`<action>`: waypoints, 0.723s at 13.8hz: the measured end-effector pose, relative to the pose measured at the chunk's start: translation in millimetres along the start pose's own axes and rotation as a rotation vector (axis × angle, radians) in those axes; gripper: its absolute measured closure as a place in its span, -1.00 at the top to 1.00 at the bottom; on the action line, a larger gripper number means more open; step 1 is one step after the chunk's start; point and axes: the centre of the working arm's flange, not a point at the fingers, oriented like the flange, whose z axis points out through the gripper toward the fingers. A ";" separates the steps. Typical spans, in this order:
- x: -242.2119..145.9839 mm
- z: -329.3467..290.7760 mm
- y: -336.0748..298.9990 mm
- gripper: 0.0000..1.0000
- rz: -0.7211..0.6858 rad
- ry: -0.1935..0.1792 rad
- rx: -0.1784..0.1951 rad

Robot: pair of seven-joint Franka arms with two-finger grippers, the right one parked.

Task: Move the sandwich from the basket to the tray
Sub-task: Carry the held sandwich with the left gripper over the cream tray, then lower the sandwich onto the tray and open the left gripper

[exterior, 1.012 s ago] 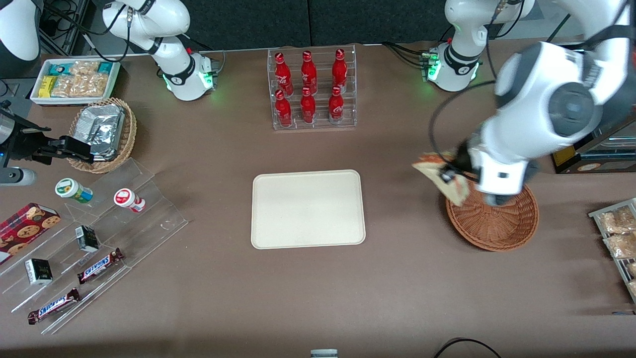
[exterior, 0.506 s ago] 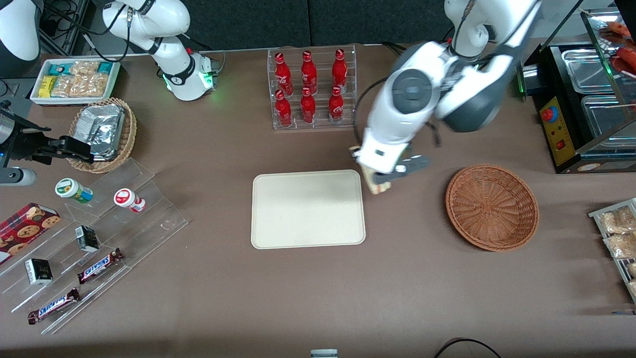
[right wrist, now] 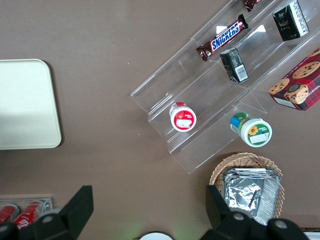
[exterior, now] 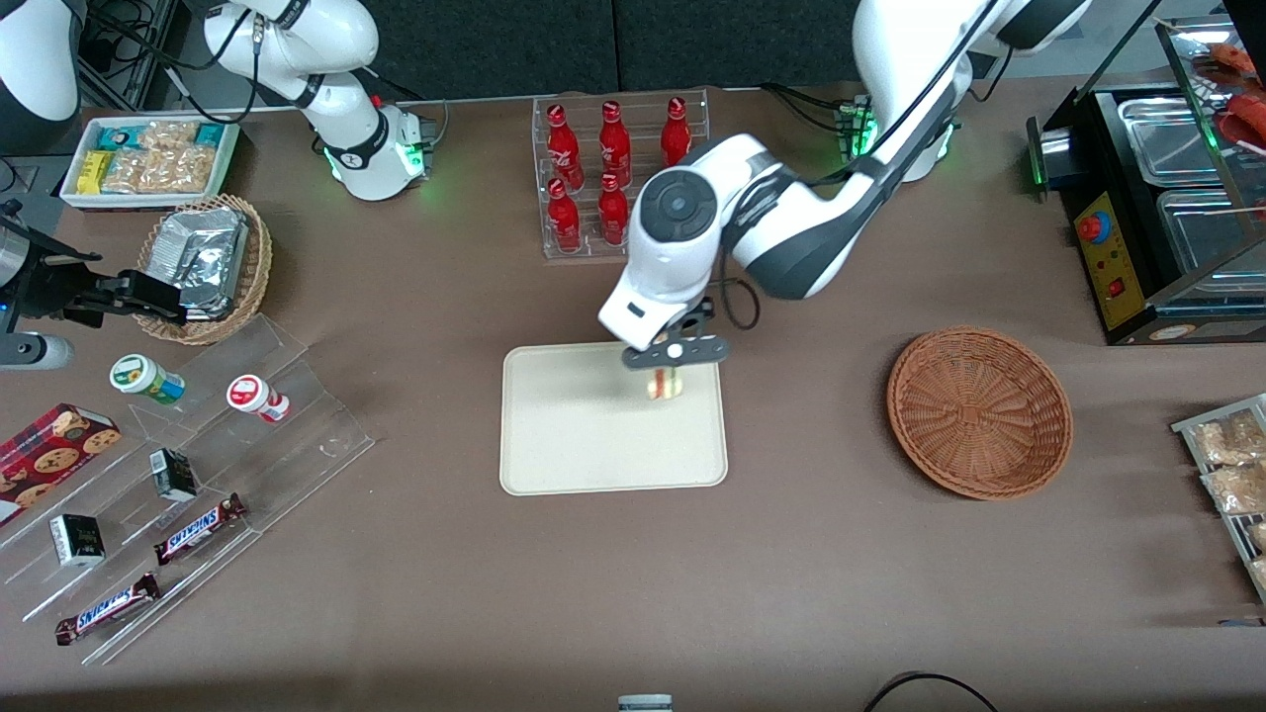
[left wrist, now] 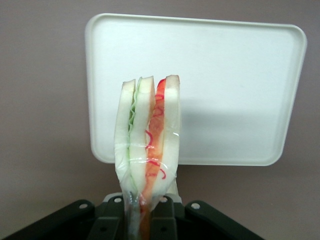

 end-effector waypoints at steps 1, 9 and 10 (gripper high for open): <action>4.4 11.6 5.6 -0.70 0.036 -0.001 -0.003; 25.2 113.0 32.5 -0.70 0.146 0.067 -0.058; 29.1 121.7 31.6 -0.70 0.135 0.064 -0.062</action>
